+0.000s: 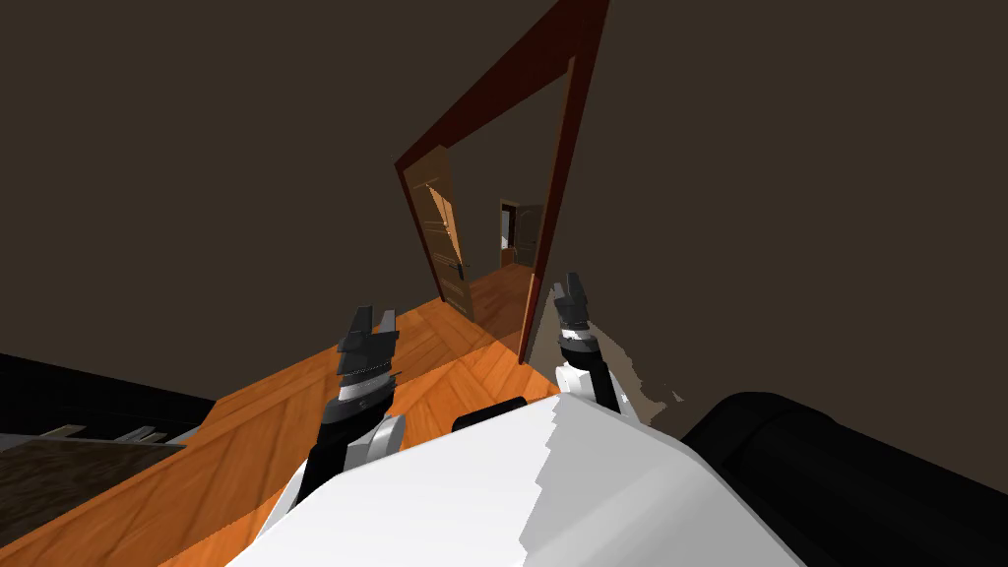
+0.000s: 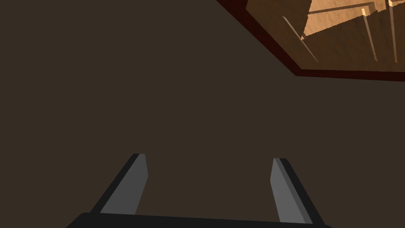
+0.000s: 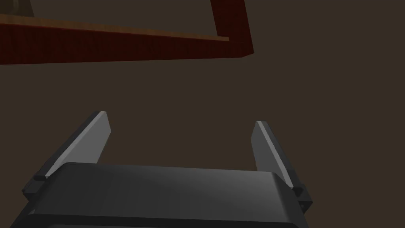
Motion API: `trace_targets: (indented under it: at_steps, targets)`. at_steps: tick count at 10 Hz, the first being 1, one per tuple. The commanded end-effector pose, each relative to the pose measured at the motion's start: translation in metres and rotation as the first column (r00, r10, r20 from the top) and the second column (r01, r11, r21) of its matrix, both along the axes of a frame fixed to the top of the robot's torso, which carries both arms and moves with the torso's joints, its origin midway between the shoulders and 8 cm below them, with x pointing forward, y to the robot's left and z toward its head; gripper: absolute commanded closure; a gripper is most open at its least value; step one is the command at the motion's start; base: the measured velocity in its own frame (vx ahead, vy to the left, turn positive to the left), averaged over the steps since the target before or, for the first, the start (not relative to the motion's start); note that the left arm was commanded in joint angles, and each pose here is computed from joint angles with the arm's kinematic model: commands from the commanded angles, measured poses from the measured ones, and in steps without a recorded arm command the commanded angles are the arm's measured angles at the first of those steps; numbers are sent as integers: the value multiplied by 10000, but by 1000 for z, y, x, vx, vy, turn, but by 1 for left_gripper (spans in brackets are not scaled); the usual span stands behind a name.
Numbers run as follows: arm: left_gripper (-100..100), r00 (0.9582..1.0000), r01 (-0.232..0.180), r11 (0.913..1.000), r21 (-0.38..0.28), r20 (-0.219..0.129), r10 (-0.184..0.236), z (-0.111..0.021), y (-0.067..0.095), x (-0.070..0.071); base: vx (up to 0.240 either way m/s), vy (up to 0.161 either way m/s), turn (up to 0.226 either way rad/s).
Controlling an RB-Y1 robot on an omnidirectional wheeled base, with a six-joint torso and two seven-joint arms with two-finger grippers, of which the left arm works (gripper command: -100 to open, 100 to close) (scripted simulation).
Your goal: Push the door open
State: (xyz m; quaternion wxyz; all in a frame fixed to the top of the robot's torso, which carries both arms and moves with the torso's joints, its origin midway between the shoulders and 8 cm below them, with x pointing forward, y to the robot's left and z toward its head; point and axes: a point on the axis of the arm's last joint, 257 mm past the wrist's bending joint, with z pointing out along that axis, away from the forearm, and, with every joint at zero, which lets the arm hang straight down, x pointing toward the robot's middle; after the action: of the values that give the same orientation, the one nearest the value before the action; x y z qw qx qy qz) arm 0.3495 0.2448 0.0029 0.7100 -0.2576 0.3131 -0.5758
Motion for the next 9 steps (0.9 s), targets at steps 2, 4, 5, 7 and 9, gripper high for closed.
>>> trace_targets:
  at_steps: [2, 4, 5, 7, 9]
  targets:
    - [-100, 9987, 451, 9989, -109, -248, -454, -13, -11, 13, 107, 85, -34]
    - [-100, 9956, 813, 9965, -214, -454, -822, -24, -20, 24, 193, 75, -27]
    - [-100, 9923, 1066, 9939, -293, -602, -1082, -32, -27, 32, 151, 113, -39]
    - [-100, 9875, 1346, 9901, -387, -770, -1373, -40, -35, 40, 173, 113, -33]
    - [-100, 9786, 1743, 9833, -524, -1014, -1789, -53, -47, 52, 150, 82, -29]
